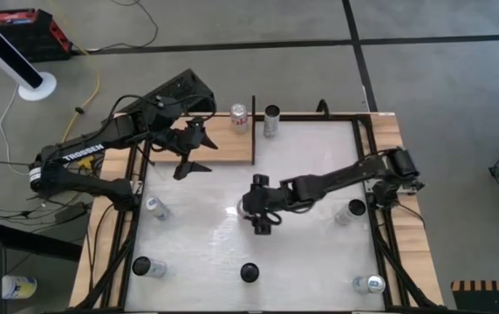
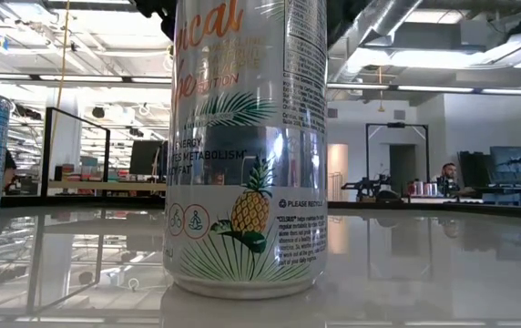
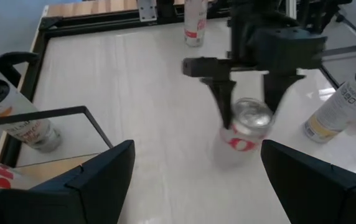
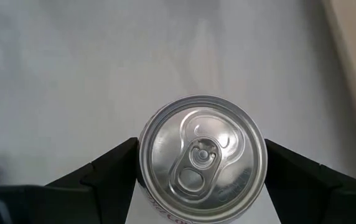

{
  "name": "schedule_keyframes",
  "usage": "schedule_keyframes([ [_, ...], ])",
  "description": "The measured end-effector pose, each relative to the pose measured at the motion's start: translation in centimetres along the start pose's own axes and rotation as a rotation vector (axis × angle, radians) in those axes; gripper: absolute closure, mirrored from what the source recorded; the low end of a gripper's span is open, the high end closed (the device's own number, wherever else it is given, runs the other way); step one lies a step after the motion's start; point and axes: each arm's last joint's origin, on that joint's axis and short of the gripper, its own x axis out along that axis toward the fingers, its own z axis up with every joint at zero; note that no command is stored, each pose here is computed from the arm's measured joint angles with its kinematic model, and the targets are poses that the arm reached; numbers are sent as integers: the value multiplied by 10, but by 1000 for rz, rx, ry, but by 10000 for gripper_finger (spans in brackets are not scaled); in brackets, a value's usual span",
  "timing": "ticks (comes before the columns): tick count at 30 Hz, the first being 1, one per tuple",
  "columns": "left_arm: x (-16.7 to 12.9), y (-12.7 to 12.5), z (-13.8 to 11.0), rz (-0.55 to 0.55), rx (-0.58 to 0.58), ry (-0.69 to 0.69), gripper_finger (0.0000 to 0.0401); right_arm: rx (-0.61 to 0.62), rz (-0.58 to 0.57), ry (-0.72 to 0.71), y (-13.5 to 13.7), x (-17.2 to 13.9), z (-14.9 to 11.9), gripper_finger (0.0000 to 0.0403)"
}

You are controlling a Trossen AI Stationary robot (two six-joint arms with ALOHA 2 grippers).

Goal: Place canned beverage on shelf
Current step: Put the silver soda can on the shelf aligned with the other silver soda can

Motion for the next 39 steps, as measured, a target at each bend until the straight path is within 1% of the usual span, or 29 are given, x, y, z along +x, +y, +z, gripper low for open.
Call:
schedule_keyframes([
  [2, 0, 0, -1, -4, -4, 14, 67, -19, 4, -21, -6, 5, 7, 84],
  [5, 0, -1, -3, -12, 5, 31, 67, -51, 16, 31, -12, 17, 6, 84],
  [6, 0, -2, -4, -15, 4, 41, 67, -47, 41, 9, -15, 17, 10, 84],
  [8, 0, -2, -5, -19, 3, 48, 67, -37, 77, 17, -18, 23, 9, 84],
  [9, 0, -2, -5, -18, 5, 49, 67, -39, 82, 33, -18, 30, 7, 84],
  [11, 0, -3, -6, -22, 4, 58, 67, -30, 100, 9, -20, 31, 9, 84],
  [14, 0, -3, -6, -23, 20, 58, 67, -20, 104, 16, -19, 37, 7, 82],
  [15, 0, -3, -6, -25, 25, 63, 67, -14, 105, 2, -20, 34, 9, 72],
  [17, 0, -3, -6, -25, 35, 63, 67, -6, 105, 7, -20, 34, 9, 37],
  [19, 0, -3, -7, -27, 44, 64, 67, 2, 105, 5, -20, 33, 9, 19],
  [21, 0, -3, -7, -43, 55, 59, 67, 8, 106, 21, -20, 29, 8, 31],
  [24, 0, -4, -6, -68, 58, 50, 67, 25, 105, -15, -23, 14, 15, 57],
  [25, 0, -4, -6, -69, 58, 50, 67, 25, 105, -11, -24, 9, 16, 64],
  [27, 0, -4, -6, -71, 57, 50, 67, 32, 105, -54, -25, -1, 22, 72],
  [29, 0, -5, -7, -80, 54, 52, 67, 60, 108, -1, -25, -11, 18, 75],
  [31, 1, -6, -8, -119, 49, 49, 67, 111, 114, 27, -23, -20, 17, 75],
  [34, 9, -9, -16, -202, 45, 31, 67, 129, 128, 115, -10, -33, 5, 84],
  [35, 13, -10, -21, -211, 45, 33, 67, 127, 141, 102, -4, -36, 4, 90],
  [37, 20, -10, -30, -212, 32, 48, 67, 110, 167, 94, 10, -36, -3, 112],
  [39, 27, -9, -36, -182, 36, 44, 67, 90, 197, 56, 24, -34, -8, 146],
])
